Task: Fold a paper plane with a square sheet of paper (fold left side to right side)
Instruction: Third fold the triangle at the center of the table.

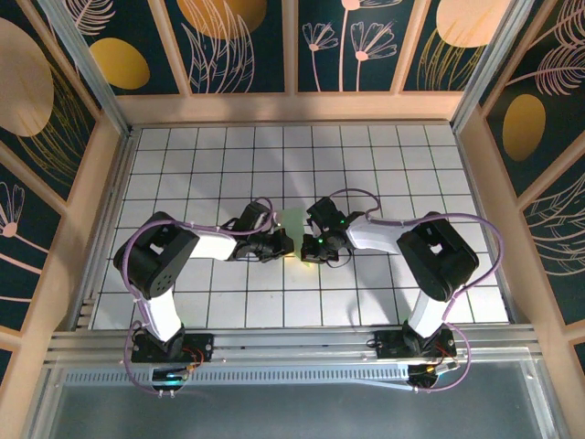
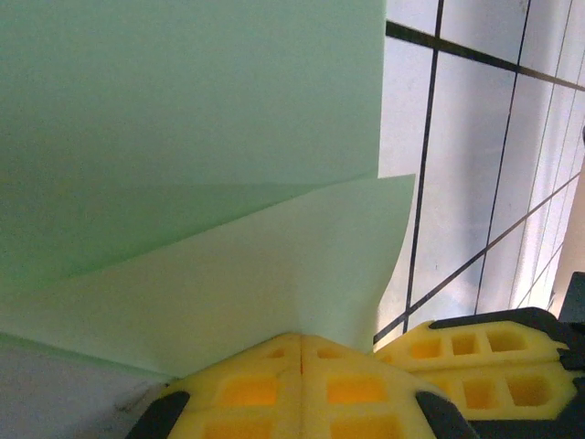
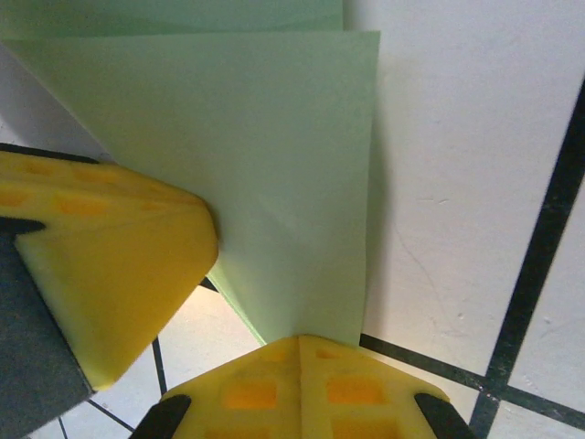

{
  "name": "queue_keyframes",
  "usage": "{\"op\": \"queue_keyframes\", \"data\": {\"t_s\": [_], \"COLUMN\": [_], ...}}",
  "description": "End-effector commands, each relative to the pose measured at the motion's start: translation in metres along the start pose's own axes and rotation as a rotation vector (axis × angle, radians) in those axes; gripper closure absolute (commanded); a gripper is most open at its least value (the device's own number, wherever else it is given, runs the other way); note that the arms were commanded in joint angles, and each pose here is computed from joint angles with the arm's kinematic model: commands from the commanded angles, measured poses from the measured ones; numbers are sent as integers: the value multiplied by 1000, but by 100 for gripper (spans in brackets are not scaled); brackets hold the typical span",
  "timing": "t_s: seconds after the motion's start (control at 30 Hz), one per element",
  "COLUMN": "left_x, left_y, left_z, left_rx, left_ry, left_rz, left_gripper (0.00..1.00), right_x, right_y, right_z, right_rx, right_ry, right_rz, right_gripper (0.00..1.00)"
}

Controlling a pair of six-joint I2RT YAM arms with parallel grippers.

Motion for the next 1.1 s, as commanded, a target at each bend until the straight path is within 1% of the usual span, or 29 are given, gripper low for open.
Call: {"op": "queue_keyframes", "data": {"t_s": [0.0, 0.3, 0.43, 0.63, 0.7, 0.77, 0.83, 0.93, 1.0, 1.07], "left_x": [43, 78, 80, 57, 45, 35, 22, -1, -15, -23], "left_y": [7, 32, 38, 61, 74, 82, 82, 72, 59, 48], "left_z": [27, 60, 66, 69, 64, 55, 43, 25, 17, 15], "left_rx": [-121, -198, -211, -267, -293, -291, -266, -186, -137, -115], "left_ry": [82, 113, 120, 43, 15, -16, -53, -110, -138, -154], "left_rz": [142, 211, 204, 174, 139, 79, 19, -64, -92, -94], "left_gripper": [100, 100, 100, 100, 100, 100, 100, 100, 100, 100], "right_x": [-46, -45, -44, -41, -41, -41, -41, -41, -41, -41], "right_y": [-19, -18, -17, -16, -16, -16, -16, -16, -17, -17], "right_z": [-43, -43, -42, -39, -39, -39, -39, -39, -39, -39], "right_rx": [168, 162, 159, 143, 141, 136, 135, 135, 134, 133], "right_ry": [-47, -47, -48, -45, -45, -49, -49, -49, -49, -51], "right_rz": [-226, -222, -219, -204, -201, -200, -199, -199, -198, -198], "right_gripper": [100, 100, 100, 100, 100, 100, 100, 100, 100, 100]}}
Point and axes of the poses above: each hand's point on the last joint's axis, 136 mm out from that joint toward the fingers, its own y axis back along the fingers, its own x axis along the line the jaws close on, z = x × y, the point moved 5 cm from there along y, back along the fingers, and after that the axes turned 13 degrees about y, right-handed, at the moved point
